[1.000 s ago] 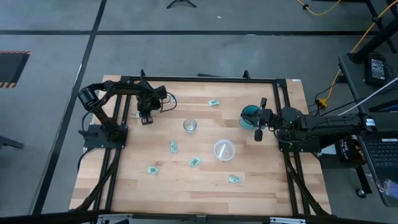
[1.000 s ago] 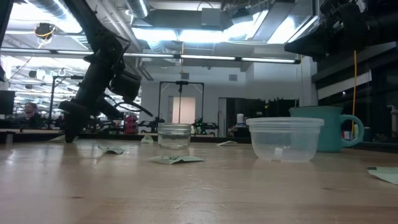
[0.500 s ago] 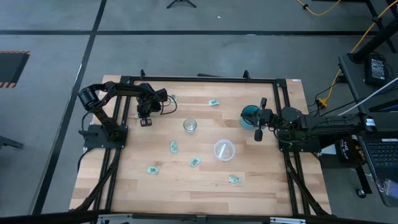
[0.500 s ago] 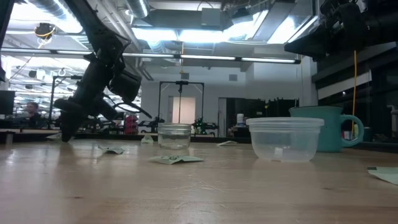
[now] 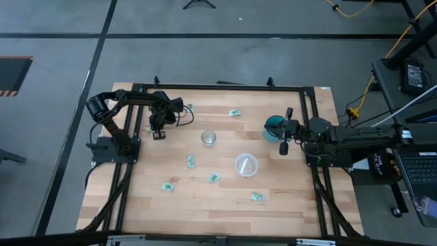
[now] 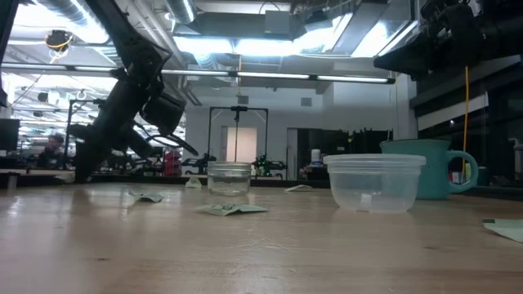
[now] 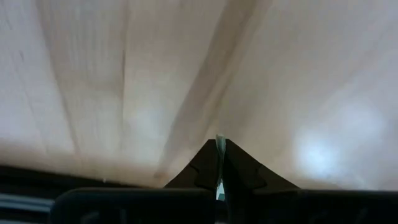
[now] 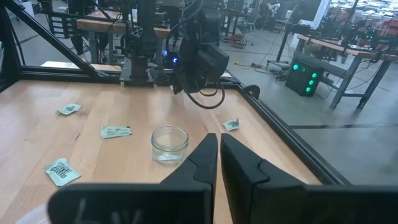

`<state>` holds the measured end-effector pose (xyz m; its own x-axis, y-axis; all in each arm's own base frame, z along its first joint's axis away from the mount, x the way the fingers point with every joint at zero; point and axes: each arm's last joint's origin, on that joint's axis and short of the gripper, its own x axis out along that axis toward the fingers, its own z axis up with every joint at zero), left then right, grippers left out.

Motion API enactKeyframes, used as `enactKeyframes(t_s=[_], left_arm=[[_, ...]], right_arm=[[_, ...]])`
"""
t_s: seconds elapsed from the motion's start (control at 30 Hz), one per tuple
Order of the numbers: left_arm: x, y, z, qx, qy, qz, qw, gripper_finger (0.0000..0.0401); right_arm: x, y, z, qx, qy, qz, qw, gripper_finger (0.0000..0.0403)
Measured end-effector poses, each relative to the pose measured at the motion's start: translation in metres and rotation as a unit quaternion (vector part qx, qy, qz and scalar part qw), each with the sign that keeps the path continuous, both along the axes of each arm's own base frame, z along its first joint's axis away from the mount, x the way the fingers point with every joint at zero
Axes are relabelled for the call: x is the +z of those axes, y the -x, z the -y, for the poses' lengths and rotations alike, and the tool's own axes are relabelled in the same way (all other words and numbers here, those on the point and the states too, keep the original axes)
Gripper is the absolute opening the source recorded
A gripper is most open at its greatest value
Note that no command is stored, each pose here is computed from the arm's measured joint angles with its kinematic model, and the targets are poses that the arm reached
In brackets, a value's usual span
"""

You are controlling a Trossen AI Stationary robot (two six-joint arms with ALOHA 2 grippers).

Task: Pick and place Stevia / Truvia into bins
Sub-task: Put the stevia packet into the transparent glass container

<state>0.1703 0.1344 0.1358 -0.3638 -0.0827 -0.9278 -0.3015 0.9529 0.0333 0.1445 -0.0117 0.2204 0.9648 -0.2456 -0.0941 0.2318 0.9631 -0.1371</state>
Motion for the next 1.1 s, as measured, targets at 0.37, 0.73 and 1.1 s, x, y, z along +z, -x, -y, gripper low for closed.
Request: enactKeyframes(t_s=[0.37,0.73,1.1], left_arm=[[0.056,-0.015,-0.01,-0.022,-0.051,0.109,0.993,0.0004],[0.137,-0.009,0.005,-0.057,-0.123,0.434,0.891,0.0004],[0.162,-0.011,0.028,-0.135,-0.125,0.604,0.776,0.0004]], right_arm=[[0.0,0.0,0.0,0.002,0.022,-0.006,1.0,0.0026],[-0.003,0.0,0.0,0.002,0.021,-0.011,1.0,0.0026],[-0.004,0.0,0.0,0.002,0.02,-0.015,1.0,0.0025]])
